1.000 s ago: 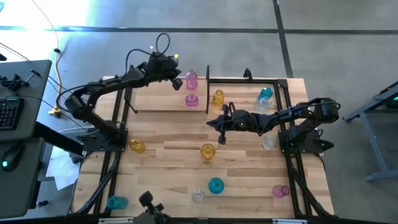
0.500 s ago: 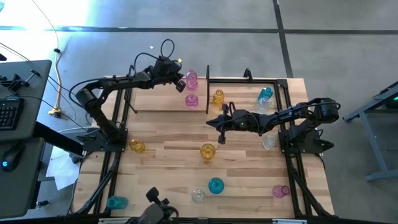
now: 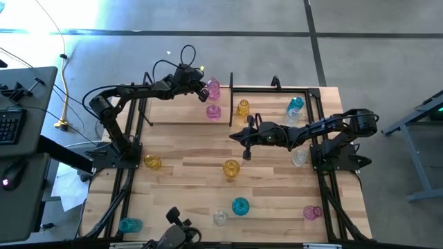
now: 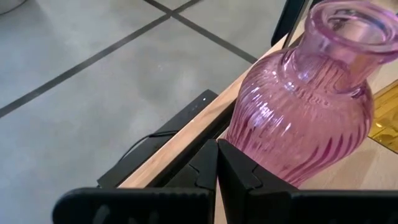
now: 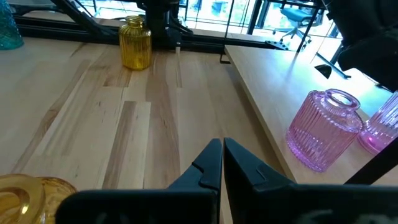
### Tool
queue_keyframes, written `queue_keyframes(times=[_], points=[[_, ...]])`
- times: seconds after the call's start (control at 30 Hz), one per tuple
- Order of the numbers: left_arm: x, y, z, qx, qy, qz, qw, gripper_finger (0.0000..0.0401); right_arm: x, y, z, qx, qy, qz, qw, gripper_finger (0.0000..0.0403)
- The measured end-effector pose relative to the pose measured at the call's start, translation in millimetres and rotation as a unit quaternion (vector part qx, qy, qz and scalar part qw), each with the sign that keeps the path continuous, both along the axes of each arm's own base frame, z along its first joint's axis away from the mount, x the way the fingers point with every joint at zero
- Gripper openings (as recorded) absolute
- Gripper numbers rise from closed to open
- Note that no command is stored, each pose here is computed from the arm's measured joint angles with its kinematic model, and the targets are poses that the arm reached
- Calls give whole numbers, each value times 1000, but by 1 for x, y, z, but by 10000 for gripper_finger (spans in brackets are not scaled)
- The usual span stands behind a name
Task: Sort vases onto shelf
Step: Put the left pink vase on the shelf
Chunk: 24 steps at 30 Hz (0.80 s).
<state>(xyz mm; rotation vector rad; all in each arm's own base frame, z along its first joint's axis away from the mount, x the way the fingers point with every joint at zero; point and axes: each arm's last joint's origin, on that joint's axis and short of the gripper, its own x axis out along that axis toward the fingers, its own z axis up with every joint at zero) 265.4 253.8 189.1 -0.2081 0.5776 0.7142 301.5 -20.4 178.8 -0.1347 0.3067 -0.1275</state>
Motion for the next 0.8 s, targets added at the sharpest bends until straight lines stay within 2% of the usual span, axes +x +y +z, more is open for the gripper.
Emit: queue_keyframes(times=[0.2, 0.5, 0.8], points=[[4, -3, 3, 8, -10, -7, 1000, 0, 0, 0, 0, 0, 0, 0, 1000, 0], [-3, -2, 10, 7, -6, 3, 1000, 0, 0, 0, -1, 0, 3, -2, 1000, 0], [-7, -11, -7, -1, -22, 5, 1000, 0, -1, 0, -2, 2, 11, -2, 1000, 0]])
